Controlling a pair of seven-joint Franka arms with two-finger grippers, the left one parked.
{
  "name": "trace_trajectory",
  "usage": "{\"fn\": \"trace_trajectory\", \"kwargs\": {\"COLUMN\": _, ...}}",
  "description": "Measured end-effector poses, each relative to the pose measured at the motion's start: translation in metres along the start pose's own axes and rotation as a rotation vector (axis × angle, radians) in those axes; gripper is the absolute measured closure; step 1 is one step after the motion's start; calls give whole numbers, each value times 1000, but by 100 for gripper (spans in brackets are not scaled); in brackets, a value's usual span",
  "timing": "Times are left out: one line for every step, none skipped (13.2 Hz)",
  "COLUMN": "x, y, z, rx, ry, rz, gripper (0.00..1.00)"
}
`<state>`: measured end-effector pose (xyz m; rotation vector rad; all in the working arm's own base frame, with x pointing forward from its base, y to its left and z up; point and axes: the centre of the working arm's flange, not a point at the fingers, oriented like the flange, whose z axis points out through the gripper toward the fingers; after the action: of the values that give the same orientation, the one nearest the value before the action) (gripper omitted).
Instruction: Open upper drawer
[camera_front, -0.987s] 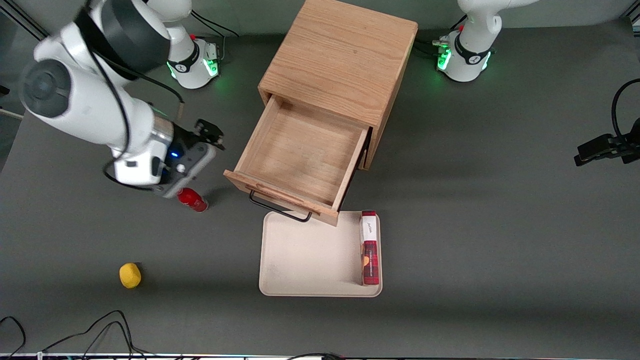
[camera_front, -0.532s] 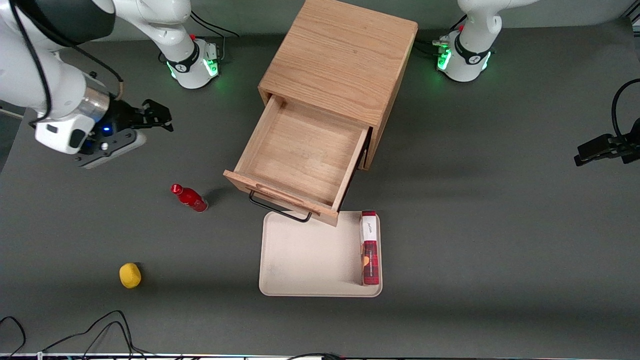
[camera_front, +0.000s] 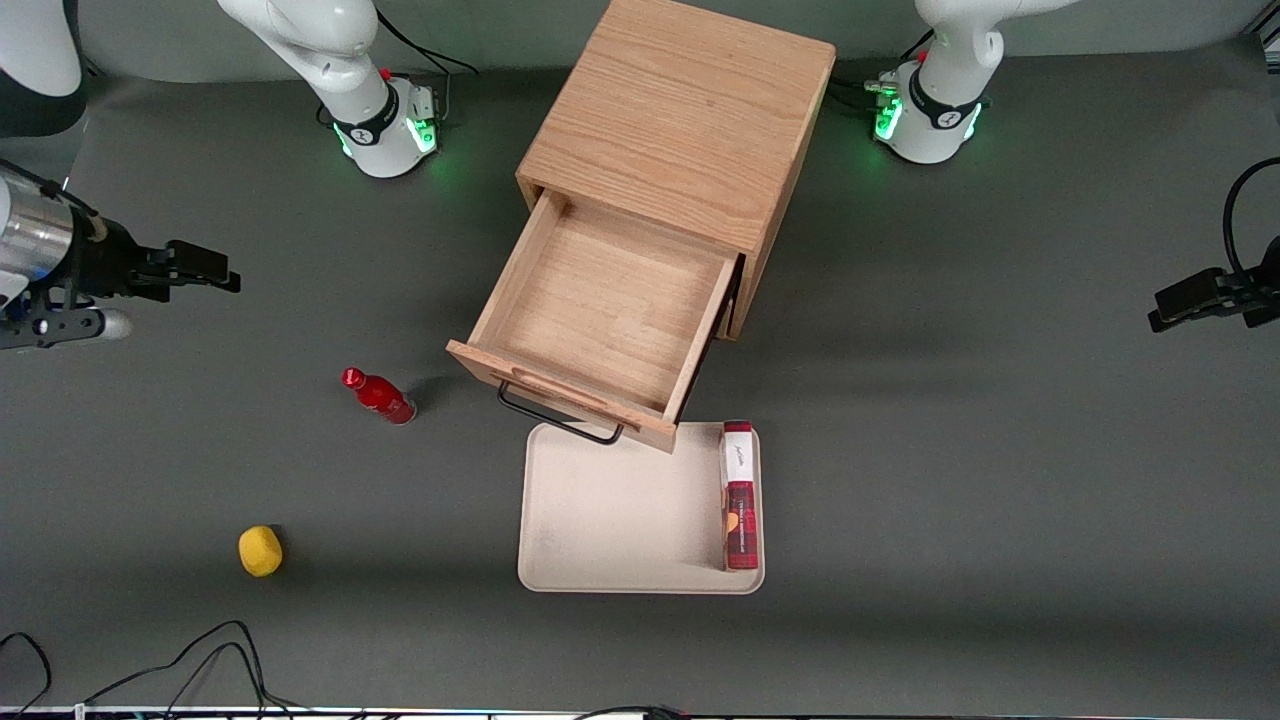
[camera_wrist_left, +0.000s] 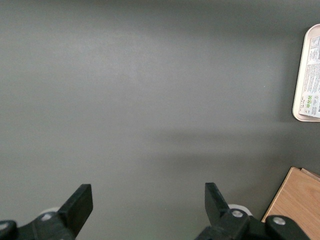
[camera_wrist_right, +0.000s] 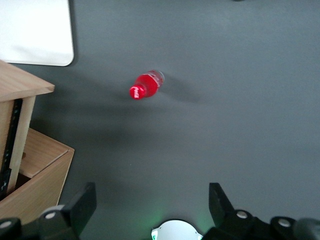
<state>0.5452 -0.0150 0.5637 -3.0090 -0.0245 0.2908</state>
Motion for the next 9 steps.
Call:
{"fn": "trace_trajectory", "kwargs": {"x": -1, "y": 7, "z": 0, "rx": 3, "ry": -5, "rz": 14, "gripper": 0}}
{"fn": "trace_trajectory", "kwargs": {"x": -2, "y": 15, "z": 1, "rx": 7, "ry": -18, "rz": 33, "gripper": 0}}
{"fn": "trace_trajectory", "kwargs": {"x": -4, "y": 24, "z": 2, "rx": 12, "ry": -33, "rz": 56, "gripper": 0}}
{"fn": "trace_trajectory", "kwargs": {"x": -7, "y": 35, "z": 2, "rx": 18, "ry": -43, "rz": 80, "gripper": 0}}
{"fn": "trace_trajectory", "kwargs": {"x": -9, "y": 47, "z": 1, "rx": 24, "ry": -48, "rz": 101, "gripper": 0}}
{"fn": "trace_trajectory", "kwargs": {"x": -11, "y": 56, "z": -1, "rx": 28, "ry": -47, "rz": 118, "gripper": 0}}
{"fn": "trace_trajectory", "kwargs": {"x": -13, "y": 63, "z": -4, "rx": 30, "ry": -47, "rz": 130, "gripper": 0}}
{"fn": "trace_trajectory", "kwargs": {"x": -15, "y": 67, "z": -7, "rx": 23, "ry": -46, "rz": 137, "gripper": 0}}
{"fn": "trace_trajectory", "kwargs": {"x": -16, "y": 68, "z": -11, "rx": 3, "ry": -46, "rz": 139, "gripper": 0}}
